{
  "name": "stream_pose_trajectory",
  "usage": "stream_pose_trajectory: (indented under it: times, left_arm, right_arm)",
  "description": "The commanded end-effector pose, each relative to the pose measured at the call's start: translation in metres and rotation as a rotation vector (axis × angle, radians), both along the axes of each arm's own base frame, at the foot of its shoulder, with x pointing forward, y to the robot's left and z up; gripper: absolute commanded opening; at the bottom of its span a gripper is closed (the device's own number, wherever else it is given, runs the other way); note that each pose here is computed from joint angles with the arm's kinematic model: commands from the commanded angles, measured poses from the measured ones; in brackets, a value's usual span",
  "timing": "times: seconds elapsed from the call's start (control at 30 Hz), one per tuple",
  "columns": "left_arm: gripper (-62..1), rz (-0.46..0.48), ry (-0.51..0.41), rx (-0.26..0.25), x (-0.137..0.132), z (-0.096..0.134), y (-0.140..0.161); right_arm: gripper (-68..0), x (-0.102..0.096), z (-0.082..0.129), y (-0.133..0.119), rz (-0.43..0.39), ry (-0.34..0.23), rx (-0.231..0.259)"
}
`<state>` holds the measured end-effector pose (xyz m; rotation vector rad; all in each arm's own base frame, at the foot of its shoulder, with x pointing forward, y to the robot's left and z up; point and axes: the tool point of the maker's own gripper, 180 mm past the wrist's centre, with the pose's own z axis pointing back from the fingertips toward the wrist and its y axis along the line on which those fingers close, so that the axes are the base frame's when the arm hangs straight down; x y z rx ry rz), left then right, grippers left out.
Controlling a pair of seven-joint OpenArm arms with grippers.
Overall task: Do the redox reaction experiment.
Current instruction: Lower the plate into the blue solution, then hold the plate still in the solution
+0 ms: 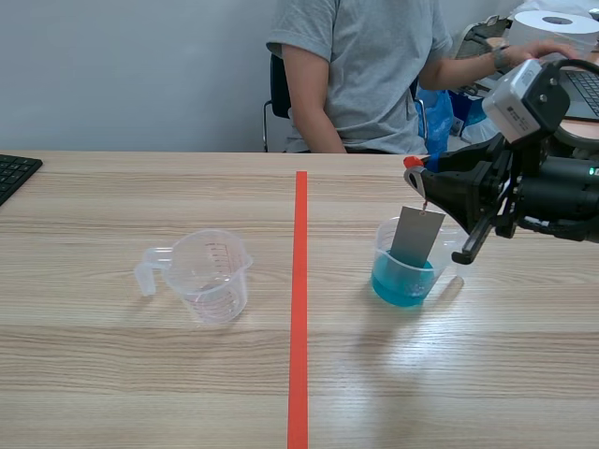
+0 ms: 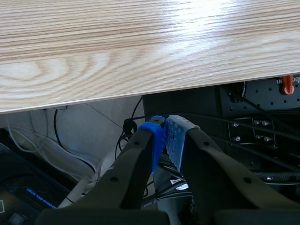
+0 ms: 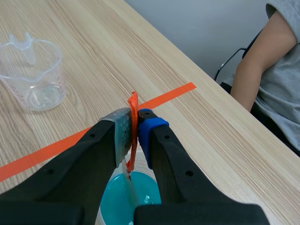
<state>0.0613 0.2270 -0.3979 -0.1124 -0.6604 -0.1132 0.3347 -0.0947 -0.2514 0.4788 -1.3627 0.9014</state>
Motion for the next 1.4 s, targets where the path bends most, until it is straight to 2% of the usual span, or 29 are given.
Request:
stream_pose_trajectory:
  times: [0.0, 1.07, 1.37]
  left_arm:
    - [-56.9, -0.004, -0.024, -0.017, 0.006, 0.004, -0.005]
    - [-56.9, -0.004, -0.024, -0.017, 0.006, 0.004, -0.005]
    - [-56.9, -0.004, -0.024, -0.017, 0.006, 0.004, -0.005]
  right_arm:
    - [-66.0, 0.002, 0.006, -0.002, 0.011, -0.016, -0.015]
    - [-66.0, 0.002, 0.005, -0.003, 0.008, -0.014, -0.027]
    - [-66.0, 0.009, 0.024, -0.010, -0.017, -0.064, -0.042]
